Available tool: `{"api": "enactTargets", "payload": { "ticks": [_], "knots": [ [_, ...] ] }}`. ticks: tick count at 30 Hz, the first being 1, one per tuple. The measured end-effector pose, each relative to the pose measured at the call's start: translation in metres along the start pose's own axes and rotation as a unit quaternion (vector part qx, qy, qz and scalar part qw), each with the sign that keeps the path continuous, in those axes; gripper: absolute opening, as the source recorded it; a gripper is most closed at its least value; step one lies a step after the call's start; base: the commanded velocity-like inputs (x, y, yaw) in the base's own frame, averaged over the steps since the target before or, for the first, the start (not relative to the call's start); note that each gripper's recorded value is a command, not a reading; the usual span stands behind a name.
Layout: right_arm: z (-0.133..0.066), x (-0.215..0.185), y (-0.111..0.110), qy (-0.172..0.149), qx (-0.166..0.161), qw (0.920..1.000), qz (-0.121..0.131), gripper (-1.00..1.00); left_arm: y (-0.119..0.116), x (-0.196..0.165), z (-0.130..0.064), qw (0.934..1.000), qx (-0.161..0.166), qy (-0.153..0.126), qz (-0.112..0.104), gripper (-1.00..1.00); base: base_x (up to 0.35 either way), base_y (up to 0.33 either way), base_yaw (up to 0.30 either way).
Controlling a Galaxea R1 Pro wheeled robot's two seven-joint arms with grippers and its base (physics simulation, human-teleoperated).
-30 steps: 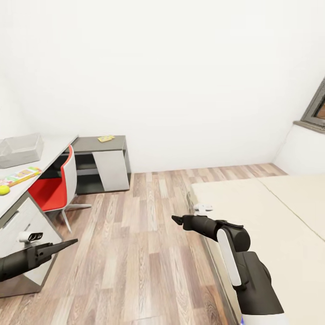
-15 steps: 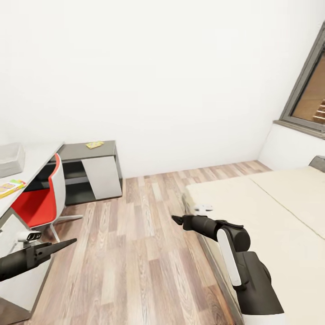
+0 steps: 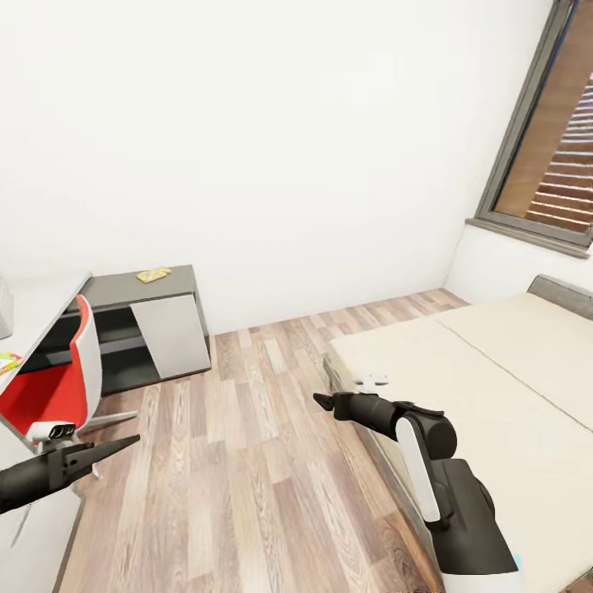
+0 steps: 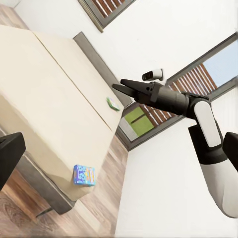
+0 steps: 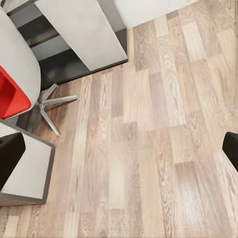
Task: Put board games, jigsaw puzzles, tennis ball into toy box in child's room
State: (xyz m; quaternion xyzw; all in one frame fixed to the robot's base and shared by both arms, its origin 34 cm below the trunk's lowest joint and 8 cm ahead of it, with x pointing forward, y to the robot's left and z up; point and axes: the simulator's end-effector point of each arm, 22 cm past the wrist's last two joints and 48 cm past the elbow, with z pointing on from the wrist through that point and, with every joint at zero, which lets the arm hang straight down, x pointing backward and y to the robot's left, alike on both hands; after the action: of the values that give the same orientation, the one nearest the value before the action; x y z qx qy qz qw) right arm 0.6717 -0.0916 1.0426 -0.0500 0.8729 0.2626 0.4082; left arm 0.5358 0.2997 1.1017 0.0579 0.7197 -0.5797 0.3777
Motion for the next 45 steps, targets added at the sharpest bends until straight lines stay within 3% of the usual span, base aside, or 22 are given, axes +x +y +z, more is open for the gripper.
{"api": "enactTargets", "payload": {
  "ticks": [30,45],
  "knots": [
    [-0.012,-0.013,0.009,-0.015,-0.002,0.9998,-0.009,1.00,-0.014,-0.006,-0.002,0.9998,0.008,-0.007,0.015,1.00,0.020,0.041,-0.213],
    [-0.018,-0.020,0.014,-0.023,-0.003,0.9996,-0.013,1.00,-0.021,-0.009,-0.003,0.9996,0.011,-0.009,0.023,1.00,0.039,0.231,-0.213]
  ]
}}
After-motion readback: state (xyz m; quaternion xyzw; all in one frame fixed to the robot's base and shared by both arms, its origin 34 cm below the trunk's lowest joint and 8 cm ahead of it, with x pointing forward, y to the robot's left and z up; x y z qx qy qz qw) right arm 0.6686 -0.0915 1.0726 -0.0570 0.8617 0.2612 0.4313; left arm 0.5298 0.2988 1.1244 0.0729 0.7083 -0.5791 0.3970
